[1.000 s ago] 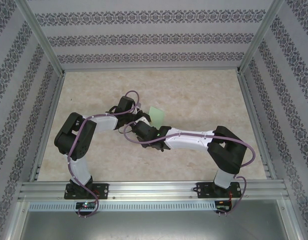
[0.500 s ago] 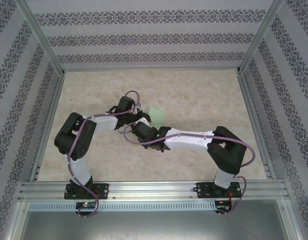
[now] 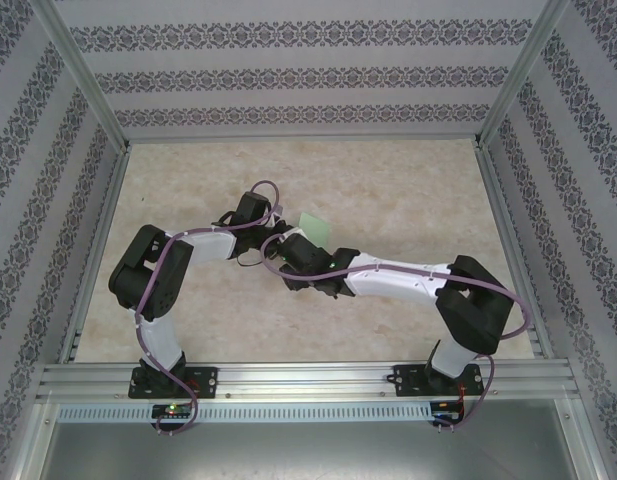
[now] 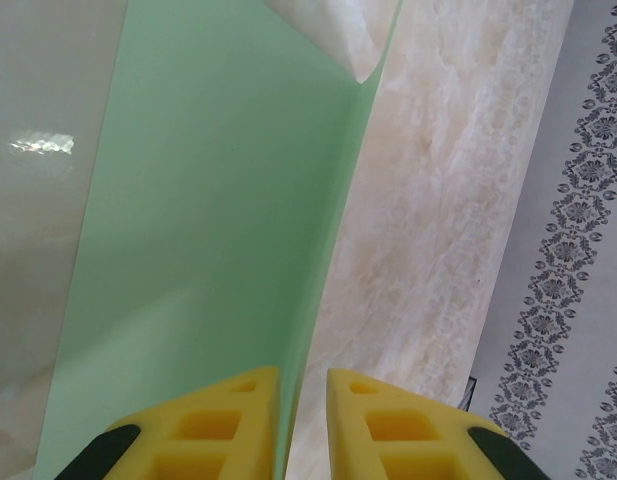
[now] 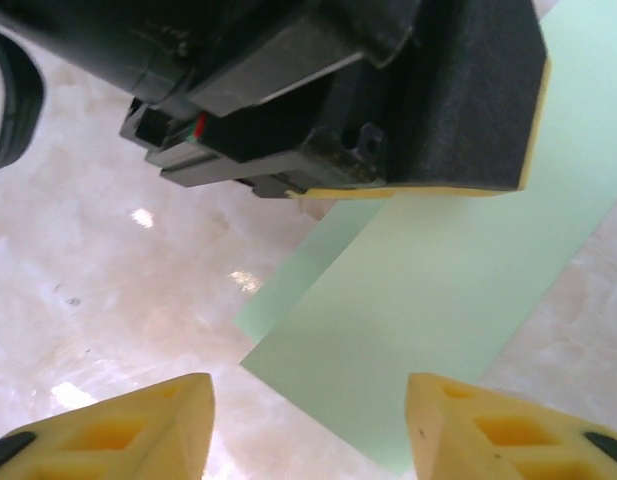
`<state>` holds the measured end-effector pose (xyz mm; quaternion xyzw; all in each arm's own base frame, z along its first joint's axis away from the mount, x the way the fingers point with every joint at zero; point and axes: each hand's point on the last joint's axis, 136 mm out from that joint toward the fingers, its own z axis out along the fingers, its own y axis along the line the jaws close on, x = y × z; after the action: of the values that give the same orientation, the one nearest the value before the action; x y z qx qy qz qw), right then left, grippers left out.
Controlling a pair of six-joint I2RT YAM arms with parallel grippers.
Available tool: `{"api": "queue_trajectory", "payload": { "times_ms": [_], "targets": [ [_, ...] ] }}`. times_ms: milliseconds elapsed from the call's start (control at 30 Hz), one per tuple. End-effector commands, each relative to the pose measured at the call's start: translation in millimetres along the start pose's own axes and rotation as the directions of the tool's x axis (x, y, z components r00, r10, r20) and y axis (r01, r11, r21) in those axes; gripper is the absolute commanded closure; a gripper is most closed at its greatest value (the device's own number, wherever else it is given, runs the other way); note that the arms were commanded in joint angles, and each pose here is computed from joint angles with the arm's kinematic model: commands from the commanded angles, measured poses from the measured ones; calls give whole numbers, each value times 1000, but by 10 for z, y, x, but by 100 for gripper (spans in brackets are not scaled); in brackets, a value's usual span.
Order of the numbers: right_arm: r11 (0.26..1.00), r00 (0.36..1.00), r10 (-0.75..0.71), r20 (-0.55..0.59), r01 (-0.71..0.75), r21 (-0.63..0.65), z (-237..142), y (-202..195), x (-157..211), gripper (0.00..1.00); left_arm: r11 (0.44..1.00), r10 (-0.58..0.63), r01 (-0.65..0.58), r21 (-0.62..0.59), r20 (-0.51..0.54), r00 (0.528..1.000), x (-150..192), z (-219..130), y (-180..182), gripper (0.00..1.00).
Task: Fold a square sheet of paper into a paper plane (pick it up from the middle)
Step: Fold the triangle a second time at the center of the table.
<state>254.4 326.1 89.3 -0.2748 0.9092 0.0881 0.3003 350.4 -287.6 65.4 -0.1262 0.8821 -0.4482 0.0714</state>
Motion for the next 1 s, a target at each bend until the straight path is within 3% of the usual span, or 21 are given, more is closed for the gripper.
{"api": "queue_trajectory", "payload": {
  "times_ms": [0, 267, 433, 633, 800, 933, 967],
  "targets": [
    [1000, 1000, -5, -16, 5, -16, 35, 88, 11, 42, 1000, 9, -10, 25, 7, 1000, -60, -35, -108, 79],
    [984, 998, -30, -60, 40, 174, 190, -82, 63, 40, 1000, 6, -7, 26, 7, 1000, -56, -51, -116, 79],
    [981, 999, -36, -24, 40, 188, 150, -99, 67, 46, 1000, 6, -7, 30, 7, 1000, -59, -52, -131, 79],
    [980, 999, -36, 1, 35, 194, 81, -110, -17, 67, 1000, 9, -9, 23, 11, 1000, -69, -50, -125, 79],
    [980, 1000, -30, 5, 28, 197, 54, -145, 9, 75, 1000, 11, -11, 21, 8, 1000, -71, -51, -129, 79],
    [987, 1000, -9, -2, 9, 160, 44, -156, 8, 98, 1000, 10, -10, 18, 6, 1000, -64, -47, -122, 79],
    [989, 1000, -7, -7, 8, 146, 49, -153, 16, 100, 1000, 12, -12, 18, 5, 1000, -61, -47, -125, 79]
  ]
}}
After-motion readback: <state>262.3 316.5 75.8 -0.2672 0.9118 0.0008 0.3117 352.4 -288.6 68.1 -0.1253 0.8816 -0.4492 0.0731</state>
